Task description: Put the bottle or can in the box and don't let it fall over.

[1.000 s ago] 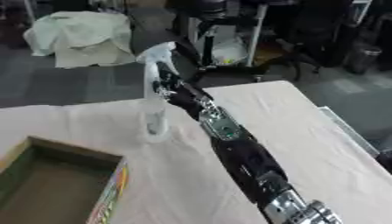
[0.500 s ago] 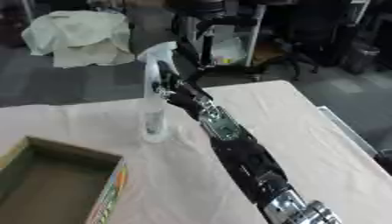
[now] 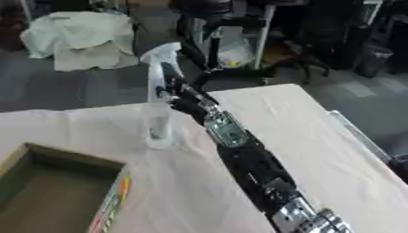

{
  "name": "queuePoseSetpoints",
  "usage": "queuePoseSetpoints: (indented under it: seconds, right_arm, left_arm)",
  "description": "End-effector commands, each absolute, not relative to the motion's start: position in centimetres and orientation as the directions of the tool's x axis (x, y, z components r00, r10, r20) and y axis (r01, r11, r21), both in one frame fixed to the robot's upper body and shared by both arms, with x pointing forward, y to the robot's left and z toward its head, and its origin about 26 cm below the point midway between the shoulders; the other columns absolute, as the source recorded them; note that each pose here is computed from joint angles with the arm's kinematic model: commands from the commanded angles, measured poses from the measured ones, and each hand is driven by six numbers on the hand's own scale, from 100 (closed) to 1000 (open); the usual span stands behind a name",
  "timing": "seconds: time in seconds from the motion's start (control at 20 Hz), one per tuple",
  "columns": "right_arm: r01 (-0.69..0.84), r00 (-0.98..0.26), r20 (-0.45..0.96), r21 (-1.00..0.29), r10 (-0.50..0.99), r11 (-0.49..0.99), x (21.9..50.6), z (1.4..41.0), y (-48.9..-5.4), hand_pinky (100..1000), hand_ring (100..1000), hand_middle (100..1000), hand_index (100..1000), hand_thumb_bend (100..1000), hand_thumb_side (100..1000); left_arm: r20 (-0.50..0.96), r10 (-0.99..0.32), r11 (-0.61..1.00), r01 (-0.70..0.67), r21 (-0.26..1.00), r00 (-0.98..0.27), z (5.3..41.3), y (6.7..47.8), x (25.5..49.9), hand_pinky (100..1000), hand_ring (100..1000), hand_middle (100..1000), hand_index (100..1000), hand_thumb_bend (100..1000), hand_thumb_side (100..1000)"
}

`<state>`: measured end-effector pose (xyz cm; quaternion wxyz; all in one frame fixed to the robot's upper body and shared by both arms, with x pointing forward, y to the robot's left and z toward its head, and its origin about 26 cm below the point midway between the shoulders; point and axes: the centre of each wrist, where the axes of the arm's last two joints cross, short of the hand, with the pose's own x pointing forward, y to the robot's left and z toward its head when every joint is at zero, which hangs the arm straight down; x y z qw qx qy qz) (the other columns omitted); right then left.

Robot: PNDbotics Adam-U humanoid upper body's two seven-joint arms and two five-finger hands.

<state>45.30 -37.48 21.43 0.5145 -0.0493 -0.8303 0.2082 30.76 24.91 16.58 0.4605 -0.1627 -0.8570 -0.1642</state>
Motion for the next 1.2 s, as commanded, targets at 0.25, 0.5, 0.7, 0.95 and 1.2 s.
queuePoseSetpoints:
  seconds: [0.25,0.5,0.7,0.95,1.2]
  right_arm:
    - [-0.127,-0.48,0.812,-0.44,0.333,0.889,45.1,23.1,-37.8,978,982,1000,986,100,470]
    - [-0.152,-0.487,0.82,-0.418,0.3,0.896,45.1,23.4,-37.9,985,986,1000,999,100,470]
    - [-0.147,-0.486,0.819,-0.42,0.304,0.896,45.0,23.7,-38.0,988,987,1000,1000,100,470]
    - [-0.122,-0.497,0.814,-0.41,0.302,0.904,44.8,24.5,-38.1,985,983,1000,1000,100,470]
    - [-0.104,-0.504,0.813,-0.392,0.292,0.914,44.7,24.8,-38.1,984,982,1000,1000,100,465]
  left_arm:
    - [0.824,0.124,0.888,0.432,0.157,-0.553,17.5,24.8,30.5,1000,961,1000,850,104,856]
    - [0.825,0.122,0.888,0.433,0.158,-0.552,17.5,24.8,30.5,1000,962,1000,850,104,856]
    - [0.825,0.121,0.887,0.433,0.159,-0.552,17.4,24.9,30.5,1000,962,1000,850,104,857]
    - [0.827,0.119,0.886,0.434,0.162,-0.55,17.4,24.9,30.5,1000,963,1000,850,104,858]
    - [0.828,0.117,0.885,0.436,0.163,-0.548,17.3,24.8,30.5,1000,963,1000,850,104,861]
